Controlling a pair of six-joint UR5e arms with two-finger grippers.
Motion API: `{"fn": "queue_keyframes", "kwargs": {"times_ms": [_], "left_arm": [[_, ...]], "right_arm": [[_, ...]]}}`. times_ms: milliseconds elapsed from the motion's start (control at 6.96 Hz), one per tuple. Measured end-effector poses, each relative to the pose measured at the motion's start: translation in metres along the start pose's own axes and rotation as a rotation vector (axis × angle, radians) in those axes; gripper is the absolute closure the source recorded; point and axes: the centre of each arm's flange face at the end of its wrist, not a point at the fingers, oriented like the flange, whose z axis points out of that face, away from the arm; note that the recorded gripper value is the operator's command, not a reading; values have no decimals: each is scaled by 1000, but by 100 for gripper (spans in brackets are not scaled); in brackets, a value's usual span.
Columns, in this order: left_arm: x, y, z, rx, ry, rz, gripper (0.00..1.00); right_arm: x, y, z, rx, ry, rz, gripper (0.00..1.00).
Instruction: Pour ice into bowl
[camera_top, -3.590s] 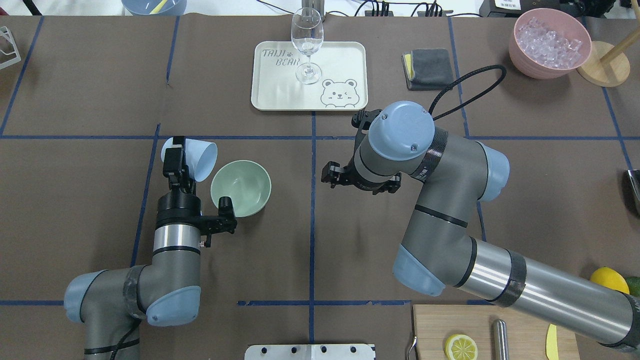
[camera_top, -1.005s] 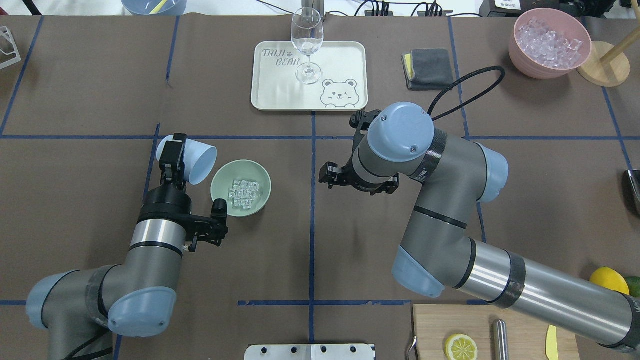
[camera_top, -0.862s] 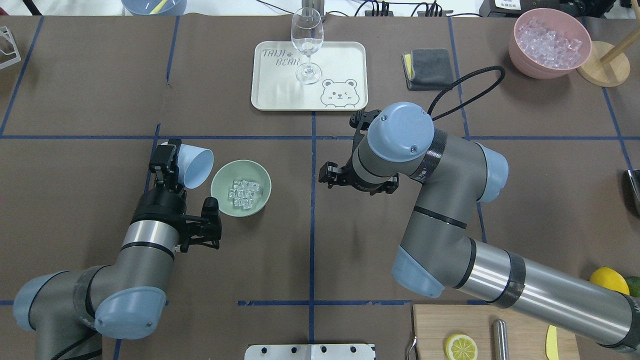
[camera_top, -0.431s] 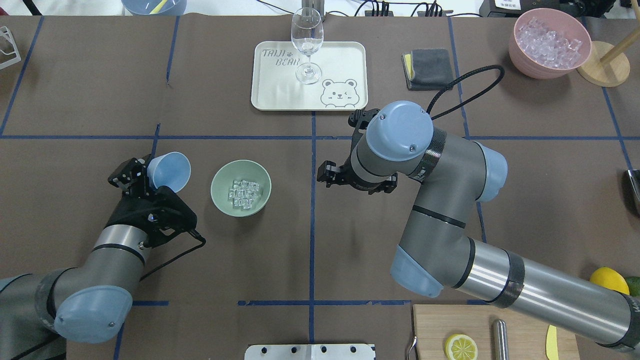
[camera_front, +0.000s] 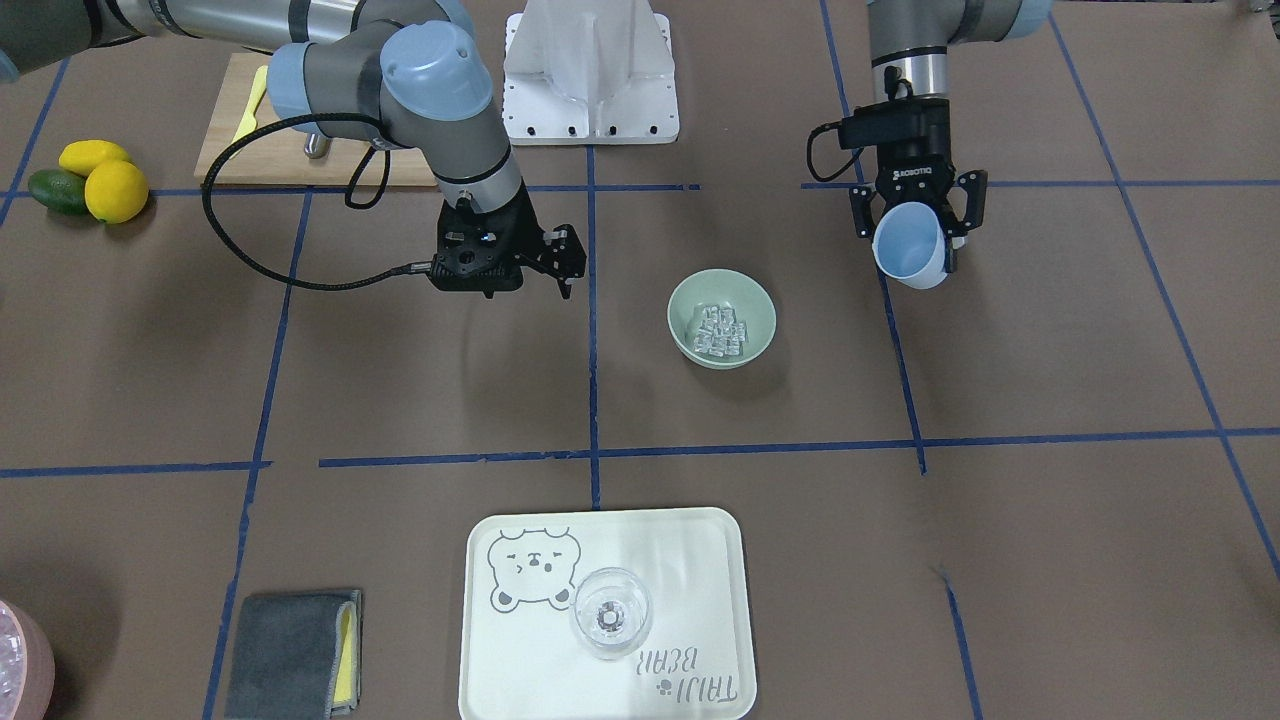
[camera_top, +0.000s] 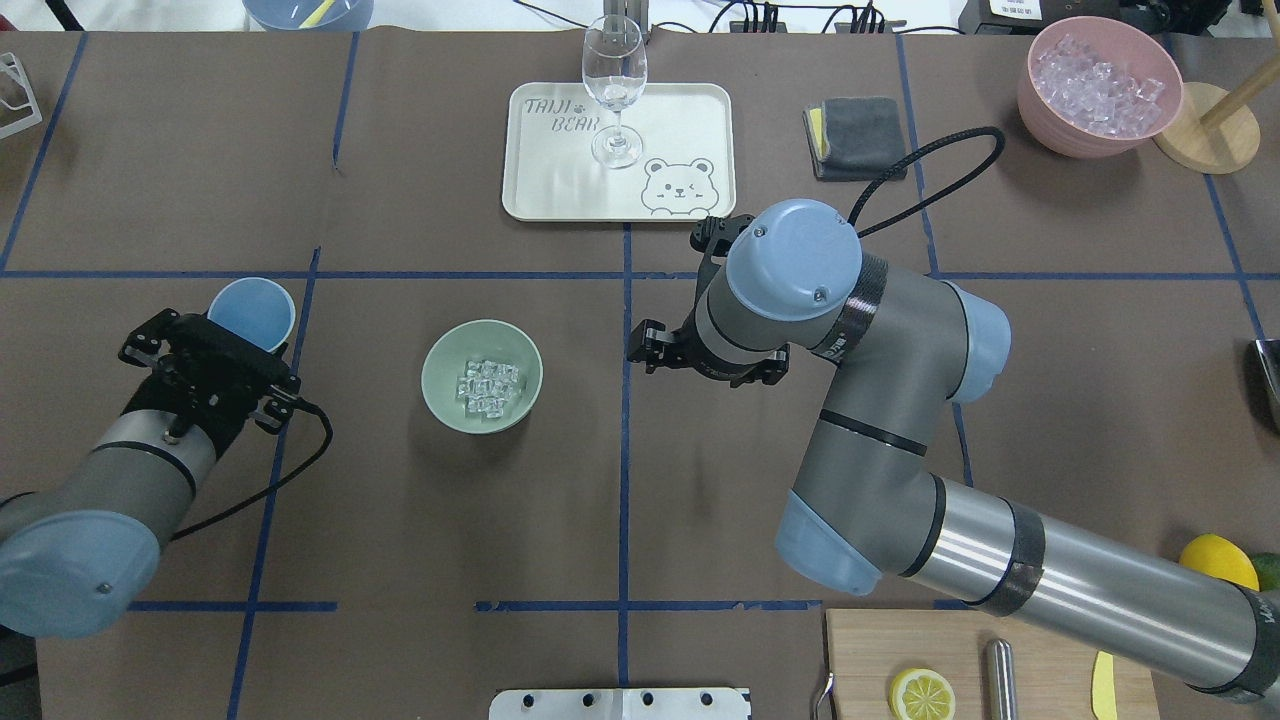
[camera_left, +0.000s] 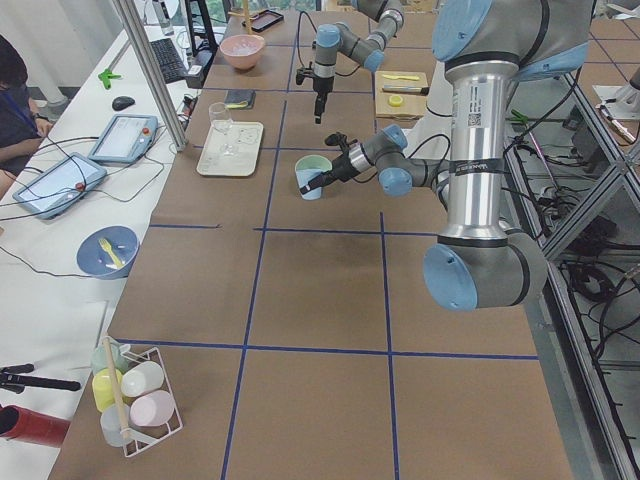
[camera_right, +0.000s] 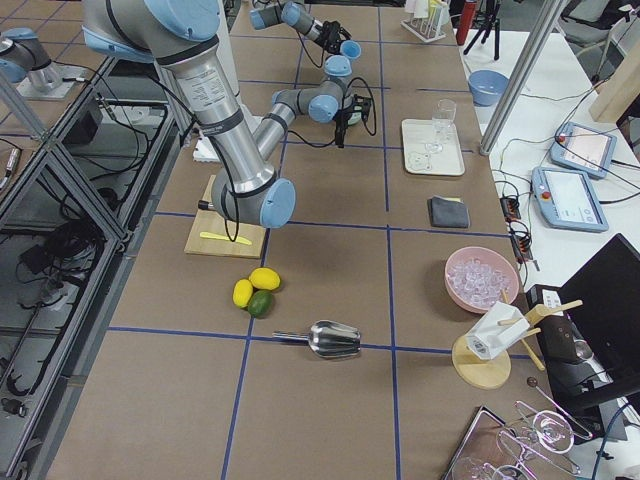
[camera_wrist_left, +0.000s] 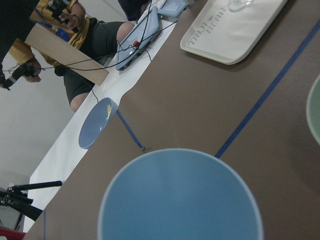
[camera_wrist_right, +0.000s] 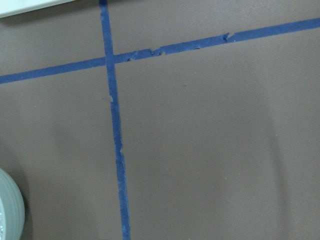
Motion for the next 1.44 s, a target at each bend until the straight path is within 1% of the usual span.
{"fn": "queue_keyframes", "kwargs": {"times_ms": [144,287,431,574,718,862,1005,1149,1293,1436], "left_arm": [[-29,15,7,-9,43,-93,100],[-53,46,18,25,87,-161,100],[-79,87,33,87,135,-228,100],[-102,121,43,132,164,-292,100],[-118,143,49,147,177,-378,100],[-128,158,51,148,180,-454,100],[-136,169,53,145,170,-494,100],[-141,175,55,147,153,-532,100],[-143,179,57,152,137,-563,100],[-143,180,59,153,131,-576,100]], "right_arm": [[-5,0,-3,2,-8,1,0],[-12,2,-7,2,-18,6,0],[-23,5,-10,2,-31,11,0],[-41,10,-9,5,-40,13,0],[-66,13,-1,20,-38,12,0],[-96,14,18,46,-32,6,0],[-119,16,42,70,-30,-5,0],[-135,21,62,80,-27,-16,1],[-149,30,74,80,-24,-26,35],[-159,38,80,78,-22,-33,99]]}}
